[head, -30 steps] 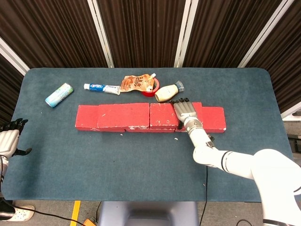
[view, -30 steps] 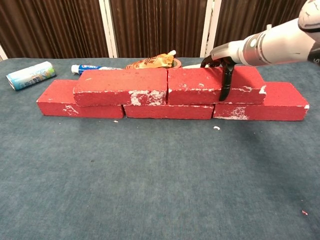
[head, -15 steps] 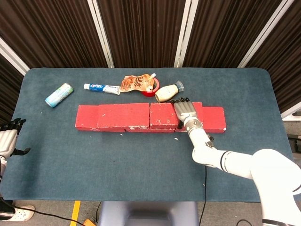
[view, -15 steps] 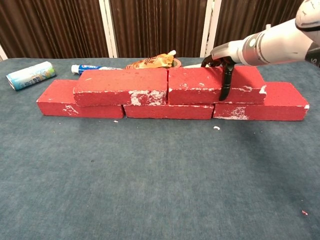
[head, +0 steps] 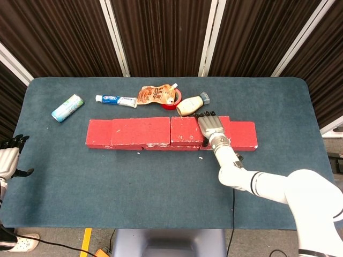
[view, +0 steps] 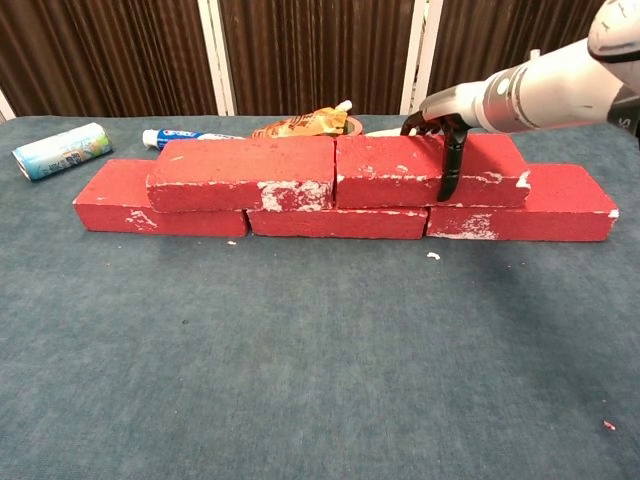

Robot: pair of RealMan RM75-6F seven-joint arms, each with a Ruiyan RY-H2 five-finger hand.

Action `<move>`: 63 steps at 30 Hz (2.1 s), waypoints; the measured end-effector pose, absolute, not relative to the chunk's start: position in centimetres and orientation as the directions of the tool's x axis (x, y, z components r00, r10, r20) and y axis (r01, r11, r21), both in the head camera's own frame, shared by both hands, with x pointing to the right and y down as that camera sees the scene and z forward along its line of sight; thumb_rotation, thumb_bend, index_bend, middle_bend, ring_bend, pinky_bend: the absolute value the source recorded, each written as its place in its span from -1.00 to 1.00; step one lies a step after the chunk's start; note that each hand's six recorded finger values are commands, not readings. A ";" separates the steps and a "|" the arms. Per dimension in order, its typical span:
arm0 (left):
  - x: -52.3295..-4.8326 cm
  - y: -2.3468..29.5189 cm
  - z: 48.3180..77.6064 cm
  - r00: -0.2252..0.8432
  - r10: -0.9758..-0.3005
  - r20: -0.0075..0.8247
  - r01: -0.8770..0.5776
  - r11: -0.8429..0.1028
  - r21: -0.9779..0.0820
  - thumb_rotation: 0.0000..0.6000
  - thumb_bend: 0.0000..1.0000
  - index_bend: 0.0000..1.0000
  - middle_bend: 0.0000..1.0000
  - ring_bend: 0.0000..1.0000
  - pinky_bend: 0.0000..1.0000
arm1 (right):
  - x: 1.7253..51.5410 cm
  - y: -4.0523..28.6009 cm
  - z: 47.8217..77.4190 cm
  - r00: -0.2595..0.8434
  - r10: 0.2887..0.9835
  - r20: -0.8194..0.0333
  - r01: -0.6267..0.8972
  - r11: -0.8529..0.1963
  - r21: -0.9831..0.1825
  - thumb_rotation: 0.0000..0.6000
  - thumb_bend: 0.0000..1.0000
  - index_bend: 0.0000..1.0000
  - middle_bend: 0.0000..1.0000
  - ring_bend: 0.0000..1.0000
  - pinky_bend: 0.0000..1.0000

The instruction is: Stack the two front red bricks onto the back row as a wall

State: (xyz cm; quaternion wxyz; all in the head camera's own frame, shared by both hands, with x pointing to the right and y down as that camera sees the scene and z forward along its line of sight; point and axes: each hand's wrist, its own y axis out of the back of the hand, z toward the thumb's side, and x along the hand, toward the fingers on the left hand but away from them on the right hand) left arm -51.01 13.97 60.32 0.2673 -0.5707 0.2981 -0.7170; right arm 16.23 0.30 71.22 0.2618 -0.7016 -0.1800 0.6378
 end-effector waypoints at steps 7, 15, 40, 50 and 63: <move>-51.0 14.0 60.4 -0.207 -0.723 0.659 0.044 -0.680 -0.732 1.00 -0.57 -1.00 -1.00 -1.00 -0.95 | 16.0 0.2 71.1 0.126 0.589 -0.798 -0.079 -0.796 -0.600 1.00 -0.93 -0.62 -0.62 -0.94 -1.00; -51.0 14.1 60.5 -0.208 -0.721 0.660 0.043 -0.681 -0.731 1.00 -0.56 -1.00 -1.00 -1.00 -0.95 | 16.0 -0.1 70.7 0.135 0.600 -0.789 -0.058 -0.790 -0.610 1.00 -1.00 -0.62 -0.69 -1.00 -1.00; -50.2 14.0 60.6 -0.196 -0.725 0.661 0.033 -0.678 -0.734 1.00 -0.56 -1.00 -1.00 -1.00 -0.95 | 19.9 -1.7 66.8 0.110 0.678 -0.727 -0.045 -0.727 -0.685 1.00 -1.00 -0.63 -0.72 -1.00 -1.00; -49.6 14.2 61.0 -0.185 -0.723 0.666 0.030 -0.682 -0.731 1.00 -0.56 -1.00 -1.00 -1.00 -0.95 | 25.5 -2.8 66.0 -0.024 0.706 -0.708 -0.074 -0.708 -0.703 1.00 -1.00 -0.64 -0.72 -1.00 -1.00; -49.7 14.5 61.1 -0.192 -0.719 0.667 0.031 -0.684 -0.729 1.00 -0.56 -1.00 -1.00 -1.00 -0.95 | 26.9 -2.8 67.6 -0.070 0.708 -0.703 -0.141 -0.704 -0.696 1.00 -1.00 -0.64 -0.72 -1.00 -1.00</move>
